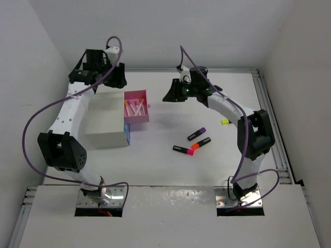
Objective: Sort the stationery into containers
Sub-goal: Place the pen in the drawer, then close the drawer in the storage box.
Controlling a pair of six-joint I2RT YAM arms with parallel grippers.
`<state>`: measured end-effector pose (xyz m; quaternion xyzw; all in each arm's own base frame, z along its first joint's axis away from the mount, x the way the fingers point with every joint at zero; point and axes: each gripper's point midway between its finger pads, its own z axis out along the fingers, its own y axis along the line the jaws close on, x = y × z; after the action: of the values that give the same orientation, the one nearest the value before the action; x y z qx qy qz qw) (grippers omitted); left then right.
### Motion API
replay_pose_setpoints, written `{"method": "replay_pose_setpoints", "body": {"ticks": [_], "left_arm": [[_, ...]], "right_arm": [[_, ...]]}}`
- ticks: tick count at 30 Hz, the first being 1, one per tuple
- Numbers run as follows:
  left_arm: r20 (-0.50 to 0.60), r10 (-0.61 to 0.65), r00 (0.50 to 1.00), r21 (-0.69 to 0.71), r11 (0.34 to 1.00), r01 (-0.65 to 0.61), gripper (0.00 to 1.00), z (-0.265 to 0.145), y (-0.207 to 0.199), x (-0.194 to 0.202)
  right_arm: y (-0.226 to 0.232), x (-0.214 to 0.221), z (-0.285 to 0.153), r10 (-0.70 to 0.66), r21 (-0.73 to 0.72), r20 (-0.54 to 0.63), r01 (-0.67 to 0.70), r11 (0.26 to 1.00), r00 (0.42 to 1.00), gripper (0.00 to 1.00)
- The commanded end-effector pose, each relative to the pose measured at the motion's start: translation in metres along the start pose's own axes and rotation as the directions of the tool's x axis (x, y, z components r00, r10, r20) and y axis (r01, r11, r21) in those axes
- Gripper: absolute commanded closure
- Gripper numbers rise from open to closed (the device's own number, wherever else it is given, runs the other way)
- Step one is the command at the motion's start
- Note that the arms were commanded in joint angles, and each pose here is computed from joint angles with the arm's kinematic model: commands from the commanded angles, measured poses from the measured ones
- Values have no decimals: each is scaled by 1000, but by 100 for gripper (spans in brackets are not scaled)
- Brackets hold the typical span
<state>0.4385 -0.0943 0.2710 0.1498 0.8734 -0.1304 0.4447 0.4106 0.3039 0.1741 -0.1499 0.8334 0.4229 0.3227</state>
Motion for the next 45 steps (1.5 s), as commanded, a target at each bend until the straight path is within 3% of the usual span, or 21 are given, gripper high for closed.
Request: {"method": "replay_pose_setpoints", "body": {"ticks": [1, 5, 11, 16, 22, 31, 45], "left_arm": [[8, -61, 998, -212, 975, 61, 45, -32, 54, -1], [-5, -91, 996, -368, 926, 83, 38, -67, 111, 19], [-53, -211, 976, -409, 896, 172, 39, -88, 172, 60], [-142, -208, 968, -472, 874, 119, 40, -94, 211, 85], [-264, -229, 937, -473, 877, 81, 41, -84, 215, 127], [-316, -296, 901, -392, 906, 160, 41, -58, 196, 172], [-344, -326, 881, -318, 923, 218, 41, -44, 180, 191]], "right_arm": [[4, -10, 18, -4, 8, 36, 3, 1000, 999, 74], [-4, -4, 32, 13, 24, 24, -14, 1000, 1000, 77], [-16, 4, 47, 58, 33, 3, -58, 998, 998, 79], [-18, 9, 54, 47, 33, -11, -46, 998, 999, 79], [-12, 17, 68, 16, 21, -33, -15, 1000, 999, 79], [5, 33, 91, -22, -26, -69, 20, 999, 997, 79], [48, 39, 121, -37, -133, -68, 28, 991, 997, 79]]}}
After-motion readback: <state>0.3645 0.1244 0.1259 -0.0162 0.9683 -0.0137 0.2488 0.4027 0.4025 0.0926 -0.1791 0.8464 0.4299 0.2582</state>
